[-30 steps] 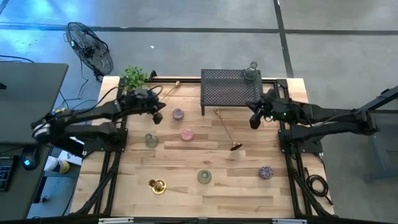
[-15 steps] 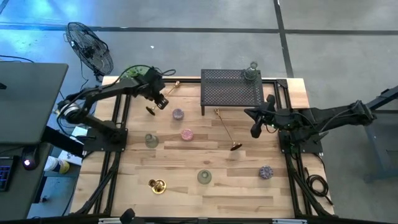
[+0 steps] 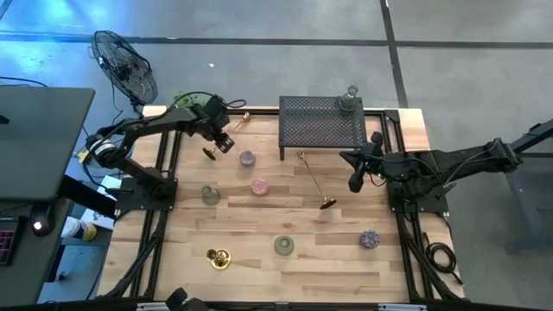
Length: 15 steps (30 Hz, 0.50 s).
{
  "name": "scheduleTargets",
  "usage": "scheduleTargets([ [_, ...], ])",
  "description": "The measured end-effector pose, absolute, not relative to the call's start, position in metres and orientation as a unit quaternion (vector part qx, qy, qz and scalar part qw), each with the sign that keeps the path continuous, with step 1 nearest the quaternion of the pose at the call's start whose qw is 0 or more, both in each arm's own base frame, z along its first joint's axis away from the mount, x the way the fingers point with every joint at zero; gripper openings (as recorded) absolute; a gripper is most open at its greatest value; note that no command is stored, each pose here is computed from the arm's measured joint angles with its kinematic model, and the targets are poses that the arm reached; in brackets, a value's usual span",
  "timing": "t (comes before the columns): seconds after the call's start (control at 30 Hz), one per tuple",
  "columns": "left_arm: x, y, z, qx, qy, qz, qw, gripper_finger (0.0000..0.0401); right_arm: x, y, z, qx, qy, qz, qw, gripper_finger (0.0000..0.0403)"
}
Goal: Pick & Place candle stick holders
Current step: Put the top gold candle holder on the shelf
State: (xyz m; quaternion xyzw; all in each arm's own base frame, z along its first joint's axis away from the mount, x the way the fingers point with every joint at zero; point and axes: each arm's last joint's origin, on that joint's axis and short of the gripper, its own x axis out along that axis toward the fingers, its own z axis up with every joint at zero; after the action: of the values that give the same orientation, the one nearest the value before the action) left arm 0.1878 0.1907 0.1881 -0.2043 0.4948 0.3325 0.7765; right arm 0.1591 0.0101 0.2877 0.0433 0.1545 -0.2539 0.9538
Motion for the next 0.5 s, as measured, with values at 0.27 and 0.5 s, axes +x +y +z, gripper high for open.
scheduleTargets([
  [0.27,0.187,0.192,0.158,-0.212,0.543,0.314,0.750,0.0175,0.159,0.010,0.288,0.039,0.155,-0.254,0.954,0.0000],
  [0.5,0.186,0.192,0.150,-0.197,0.570,0.302,0.738,0.0128,0.159,0.010,0.288,0.035,0.156,-0.257,0.953,0.0000],
])
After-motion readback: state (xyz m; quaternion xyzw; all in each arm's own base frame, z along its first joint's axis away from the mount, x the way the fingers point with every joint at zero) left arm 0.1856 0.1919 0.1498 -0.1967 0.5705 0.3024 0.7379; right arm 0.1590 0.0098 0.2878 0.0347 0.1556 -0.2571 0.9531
